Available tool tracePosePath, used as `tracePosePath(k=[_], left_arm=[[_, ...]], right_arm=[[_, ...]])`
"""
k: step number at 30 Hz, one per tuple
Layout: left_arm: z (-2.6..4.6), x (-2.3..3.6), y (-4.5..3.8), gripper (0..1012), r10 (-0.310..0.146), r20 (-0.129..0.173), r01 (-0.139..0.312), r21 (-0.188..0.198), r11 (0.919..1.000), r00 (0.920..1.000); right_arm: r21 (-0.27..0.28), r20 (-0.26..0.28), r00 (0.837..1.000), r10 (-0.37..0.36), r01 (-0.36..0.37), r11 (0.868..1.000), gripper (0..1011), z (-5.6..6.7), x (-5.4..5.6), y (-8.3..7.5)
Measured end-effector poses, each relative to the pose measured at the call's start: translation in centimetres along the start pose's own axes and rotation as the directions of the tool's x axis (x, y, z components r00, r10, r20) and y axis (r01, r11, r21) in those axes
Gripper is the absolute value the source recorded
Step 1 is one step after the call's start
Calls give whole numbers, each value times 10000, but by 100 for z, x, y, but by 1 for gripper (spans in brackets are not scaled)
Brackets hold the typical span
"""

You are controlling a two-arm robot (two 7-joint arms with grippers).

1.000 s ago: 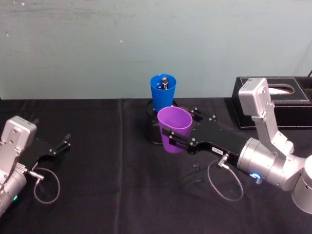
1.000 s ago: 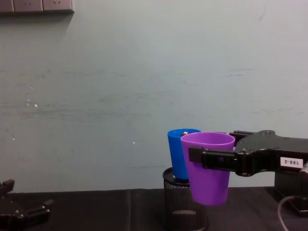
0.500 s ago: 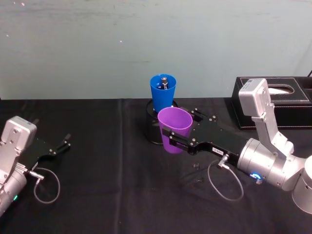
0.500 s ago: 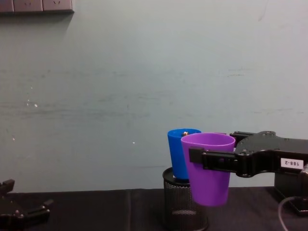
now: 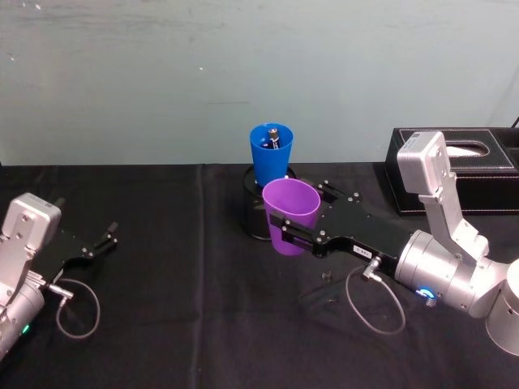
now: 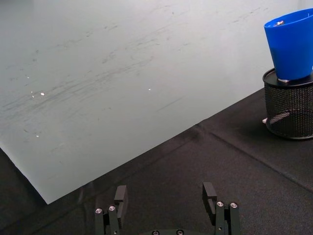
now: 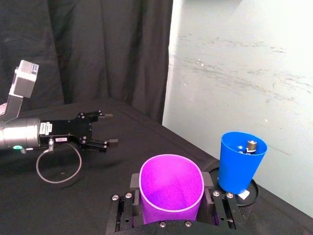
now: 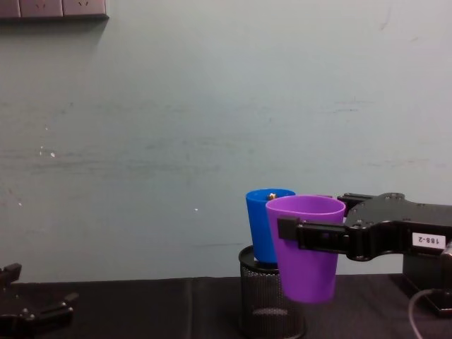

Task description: Pick up one cup with a gripper and tap it against the other cup.

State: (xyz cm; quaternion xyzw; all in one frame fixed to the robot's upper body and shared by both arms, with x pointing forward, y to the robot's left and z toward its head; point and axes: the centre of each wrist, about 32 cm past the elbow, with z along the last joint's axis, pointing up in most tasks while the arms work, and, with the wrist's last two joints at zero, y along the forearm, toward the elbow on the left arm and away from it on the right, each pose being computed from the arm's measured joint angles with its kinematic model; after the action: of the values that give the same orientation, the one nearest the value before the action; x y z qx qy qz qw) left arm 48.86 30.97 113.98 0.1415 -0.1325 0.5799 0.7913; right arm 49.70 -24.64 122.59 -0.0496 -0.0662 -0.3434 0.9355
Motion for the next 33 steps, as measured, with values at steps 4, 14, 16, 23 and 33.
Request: tracePosePath(k=[4,14,16,23,33], left_arm=[[0,0,0,1000,0,0,0,0,10000,10000],[0,0,0,1000,0,0,0,1,10000,10000],[0,0,0,1000,0,0,0,0,10000,10000],[0,0,0,1000,0,0,0,0,10000,10000],[0,0,0,1000,0,0,0,1,10000,10000]], right_arm=[[2,1,10000,4,-4,10000,726,0,0,0],[1,1,10000,11,-11,10000,726,0,0,0],[1,0,10000,11,-11,10000,726,0,0,0],[1,0,10000,11,-11,10000,726,0,0,0],[1,0,10000,12,-12,10000,726,0,0,0]])
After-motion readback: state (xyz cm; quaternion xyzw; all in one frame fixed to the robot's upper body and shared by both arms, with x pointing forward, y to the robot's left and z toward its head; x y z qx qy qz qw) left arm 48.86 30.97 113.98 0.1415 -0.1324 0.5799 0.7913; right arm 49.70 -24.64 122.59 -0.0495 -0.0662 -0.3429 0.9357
